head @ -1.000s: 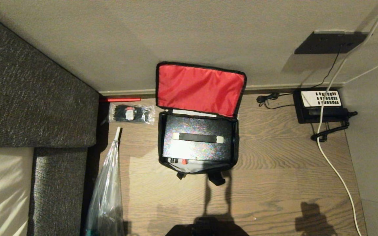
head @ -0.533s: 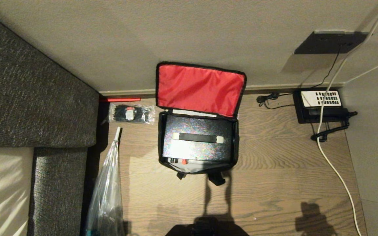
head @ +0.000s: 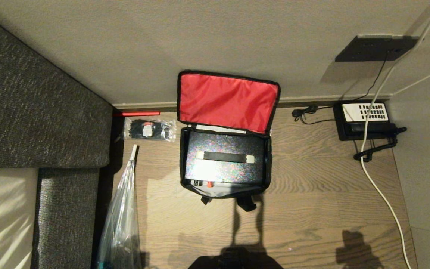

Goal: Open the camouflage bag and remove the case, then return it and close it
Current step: Grip the handle

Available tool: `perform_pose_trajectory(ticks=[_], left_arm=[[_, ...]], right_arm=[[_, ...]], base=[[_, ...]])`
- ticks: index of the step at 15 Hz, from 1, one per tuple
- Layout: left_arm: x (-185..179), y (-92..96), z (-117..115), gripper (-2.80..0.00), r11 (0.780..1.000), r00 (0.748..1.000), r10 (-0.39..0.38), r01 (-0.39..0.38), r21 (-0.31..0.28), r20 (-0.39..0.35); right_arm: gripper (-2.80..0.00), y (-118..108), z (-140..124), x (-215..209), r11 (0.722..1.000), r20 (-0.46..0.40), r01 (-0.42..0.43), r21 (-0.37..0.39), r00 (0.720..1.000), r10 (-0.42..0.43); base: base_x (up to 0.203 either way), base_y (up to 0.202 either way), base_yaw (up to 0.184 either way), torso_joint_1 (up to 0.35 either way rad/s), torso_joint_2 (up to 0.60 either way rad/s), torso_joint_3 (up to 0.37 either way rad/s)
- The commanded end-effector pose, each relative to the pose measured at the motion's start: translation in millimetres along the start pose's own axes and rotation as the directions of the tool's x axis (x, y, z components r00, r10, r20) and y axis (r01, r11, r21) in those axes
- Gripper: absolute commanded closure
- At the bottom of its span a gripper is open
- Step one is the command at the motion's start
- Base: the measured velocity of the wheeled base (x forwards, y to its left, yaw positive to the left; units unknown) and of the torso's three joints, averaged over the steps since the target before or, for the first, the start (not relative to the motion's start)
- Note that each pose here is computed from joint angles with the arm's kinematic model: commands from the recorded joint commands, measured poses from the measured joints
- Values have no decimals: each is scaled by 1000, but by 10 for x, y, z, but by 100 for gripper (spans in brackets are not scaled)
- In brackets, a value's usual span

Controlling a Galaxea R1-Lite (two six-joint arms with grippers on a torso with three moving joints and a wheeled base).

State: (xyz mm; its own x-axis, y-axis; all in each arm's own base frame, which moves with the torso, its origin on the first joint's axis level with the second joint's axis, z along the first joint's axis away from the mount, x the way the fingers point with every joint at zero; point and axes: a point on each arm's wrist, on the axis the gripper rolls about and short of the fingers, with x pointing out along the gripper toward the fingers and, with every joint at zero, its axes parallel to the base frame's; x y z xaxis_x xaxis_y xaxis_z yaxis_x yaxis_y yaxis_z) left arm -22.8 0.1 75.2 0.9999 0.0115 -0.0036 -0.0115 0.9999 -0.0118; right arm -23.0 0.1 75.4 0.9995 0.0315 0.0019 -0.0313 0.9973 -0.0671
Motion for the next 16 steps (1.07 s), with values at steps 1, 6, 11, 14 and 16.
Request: perform_pose_trajectory(ticks=[1, 6, 11, 14, 16], left_arm=[[1, 0, -9, 0, 1000, 1000, 1, -1, 0, -1], [1, 0, -9, 0, 1000, 1000, 1, -1, 0, -1], [1, 0, -9, 0, 1000, 1000, 1, -1, 0, -1], [1, 0, -9, 0, 1000, 1000, 1, -1, 0, -1], [1, 0, -9, 0, 1000, 1000, 1, -1, 0, -1]], right_arm=[[0, 0, 0, -1, 1000, 1, -1, 0, 1000, 1], [0, 0, 0, -1, 1000, 1, -2, 0, 1000, 2], [0, 1, -6, -7, 1000, -18, -2, 2, 1000, 2], [0, 1, -7, -9, 1000, -23, -2, 2, 1000, 2], [0, 2, -15, -12, 1000, -37, -5, 2, 999, 5]], base=[[0, 0, 0, 0, 0, 0], [0, 0, 0, 0, 0, 0], [0, 0, 0, 0, 0, 0], [0, 0, 0, 0, 0, 0], [0, 0, 0, 0, 0, 0]])
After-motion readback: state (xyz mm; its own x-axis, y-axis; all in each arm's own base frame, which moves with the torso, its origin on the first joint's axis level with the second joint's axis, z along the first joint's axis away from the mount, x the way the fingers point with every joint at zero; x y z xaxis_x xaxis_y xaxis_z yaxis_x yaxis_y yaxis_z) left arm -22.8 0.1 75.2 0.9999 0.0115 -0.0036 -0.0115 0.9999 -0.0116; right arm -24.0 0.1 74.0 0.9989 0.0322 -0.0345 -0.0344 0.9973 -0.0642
